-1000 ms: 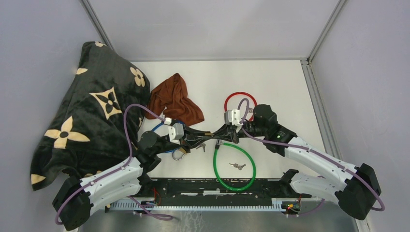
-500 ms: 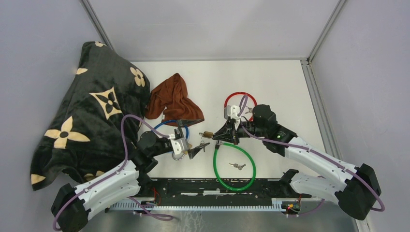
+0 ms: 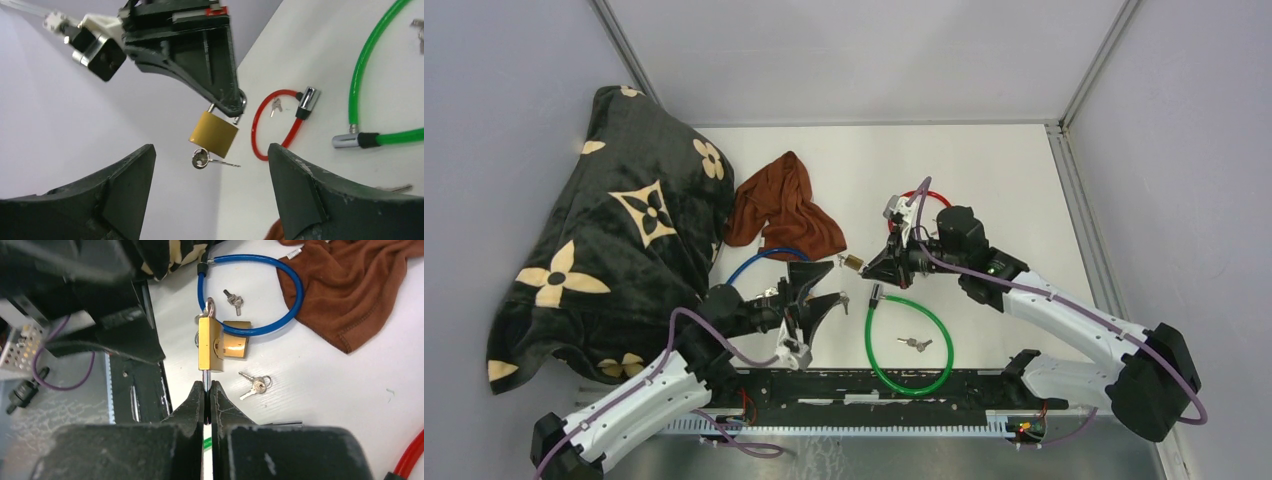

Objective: Lock with the key
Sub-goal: Lock the lock.

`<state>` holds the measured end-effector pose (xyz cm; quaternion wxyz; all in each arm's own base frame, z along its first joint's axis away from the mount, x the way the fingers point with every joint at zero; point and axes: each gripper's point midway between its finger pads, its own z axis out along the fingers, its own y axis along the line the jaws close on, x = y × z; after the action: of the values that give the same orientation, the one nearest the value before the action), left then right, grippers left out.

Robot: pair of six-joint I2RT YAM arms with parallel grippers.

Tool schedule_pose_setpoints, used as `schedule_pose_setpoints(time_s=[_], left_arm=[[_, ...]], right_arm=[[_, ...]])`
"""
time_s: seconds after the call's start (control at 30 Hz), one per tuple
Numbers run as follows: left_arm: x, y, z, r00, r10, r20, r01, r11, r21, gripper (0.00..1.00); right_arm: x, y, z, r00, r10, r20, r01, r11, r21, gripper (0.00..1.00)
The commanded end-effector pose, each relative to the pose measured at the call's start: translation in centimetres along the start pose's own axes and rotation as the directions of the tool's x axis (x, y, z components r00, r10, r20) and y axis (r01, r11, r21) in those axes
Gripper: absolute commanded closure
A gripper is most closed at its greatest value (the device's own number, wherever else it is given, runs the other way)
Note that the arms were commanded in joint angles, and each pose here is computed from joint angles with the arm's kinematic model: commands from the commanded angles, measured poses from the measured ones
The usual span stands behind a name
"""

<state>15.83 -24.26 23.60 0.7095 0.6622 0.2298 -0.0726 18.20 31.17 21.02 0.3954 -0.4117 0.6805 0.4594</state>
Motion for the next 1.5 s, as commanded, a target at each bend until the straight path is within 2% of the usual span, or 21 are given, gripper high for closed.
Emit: schedule_pose_setpoints(time_s=[0.0,0.07,0.13,0.2,0.23,0.3,0.37,0.4,0.47,0.53,0.67,0.77,0.83,0.9,0.93,1.0,1.07,1.13,1.2,1.3,1.47], left_arm=[[-0.4,-0.2,0.4,0.872,0.487,0.056,-0.485,0.874,-0.047,0.12],[0.3,0.4,1.2,0.810,0.586,0.024,-0.584,0.809,-0.075,0.16],[1.0,0.9,1.9,0.786,0.619,-0.005,-0.616,0.781,-0.105,0.18],[0.7,1.4,2.2,0.798,0.603,0.008,-0.599,0.793,-0.111,0.19],[0.5,1.9,2.2,0.833,0.554,0.009,-0.548,0.826,-0.129,0.20],[0.5,3.4,1.9,0.929,0.371,-0.004,-0.365,0.913,-0.183,0.22],[1.5,5.2,1.6,0.999,0.011,-0.032,-0.018,0.970,-0.242,0.33],[2.4,4.7,1.6,0.987,-0.145,-0.069,0.127,0.968,-0.217,0.38],[2.6,2.3,1.7,0.962,-0.255,-0.099,0.244,0.963,-0.113,0.42],[1.9,0.0,1.7,0.979,-0.191,-0.065,0.189,0.981,-0.041,0.41],[1.8,-0.8,2.4,0.996,0.081,-0.032,-0.083,0.995,-0.050,0.35],[3.7,3.7,3.2,0.991,0.037,-0.132,-0.066,0.973,-0.220,0.28],[4.7,5.8,3.1,0.975,-0.160,-0.152,0.112,0.953,-0.282,0.26],[4.4,4.6,3.1,0.933,-0.332,-0.138,0.302,0.932,-0.201,0.26],[4.2,3.9,2.9,0.896,-0.420,-0.142,0.396,0.902,-0.170,0.30],[5.1,2.5,2.5,0.729,-0.661,-0.181,0.624,0.749,-0.224,0.40],[7.2,1.2,1.7,0.437,-0.882,-0.174,0.786,0.469,-0.404,0.42],[8.7,-0.1,0.7,0.124,-0.990,-0.072,0.821,0.143,-0.553,0.40],[9.5,-1.0,0.0,-0.052,-0.998,0.021,0.794,-0.054,-0.606,0.40],[10.8,-2.1,-0.8,-0.239,-0.955,0.174,0.711,-0.294,-0.639,0.38],[12.2,-3.3,0.1,-0.348,-0.892,0.290,0.658,-0.452,-0.602,0.31]], right_arm=[[-3.7,-0.4,0.1,0.977,0.166,0.135,-0.174,0.984,0.048,1.00],[-3.8,-0.3,0.3,0.969,0.198,0.149,-0.206,0.978,0.038,1.00],[-3.7,-0.9,0.4,0.967,0.208,0.147,-0.219,0.974,0.063,1.00],[-3.9,-1.2,0.2,0.965,0.204,0.164,-0.220,0.972,0.087,1.00],[-3.9,-1.6,0.0,0.966,0.192,0.173,-0.212,0.971,0.110,1.00],[-3.9,-2.2,-0.5,0.970,0.154,0.185,-0.185,0.970,0.159,1.00],[-3.9,-2.7,-0.9,0.966,0.148,0.210,-0.189,0.963,0.192,1.00],[-4.2,-2.9,-1.1,0.959,0.160,0.233,-0.208,0.957,0.201,1.00],[-4.9,-3.1,-1.2,0.935,0.195,0.296,-0.261,0.944,0.203,1.00],[-5.6,-3.3,-1.3,0.893,0.247,0.377,-0.333,0.925,0.183,1.00],[-6.7,-3.7,-1.3,0.839,0.306,0.450,-0.410,0.899,0.152,1.00],[-7.0,-2.6,-0.1,0.922,0.203,0.330,-0.257,0.958,0.127,1.00],[-5.4,-3.6,0.4,0.986,0.052,0.157,-0.085,0.974,0.212,1.00],[-3.0,-6.4,-0.9,0.996,0.034,0.086,-0.064,0.926,0.372,1.00],[-2.8,-7.0,-1.6,0.992,0.039,0.122,-0.087,0.905,0.417,1.00],[-2.7,-6.8,-2.1,0.985,-0.008,0.173,-0.068,0.902,0.427,1.00],[-1.4,-7.0,-2.0,0.989,-0.103,0.109,0.039,0.880,0.473,1.00],[1.5,-9.2,-2.6,0.990,-0.134,-0.033,0.128,0.801,0.585,1.00],[4.1,-11.4,-3.3,0.978,-0.095,-0.185,0.196,0.720,0.665,1.00],[6.2,-13.8,-3.8,0.946,-0.005,-0.324,0.257,0.620,0.741,1.00],[5.2,-12.3,0.2,0.973,-0.032,-0.231,0.196,0.649,0.735,1.00]])
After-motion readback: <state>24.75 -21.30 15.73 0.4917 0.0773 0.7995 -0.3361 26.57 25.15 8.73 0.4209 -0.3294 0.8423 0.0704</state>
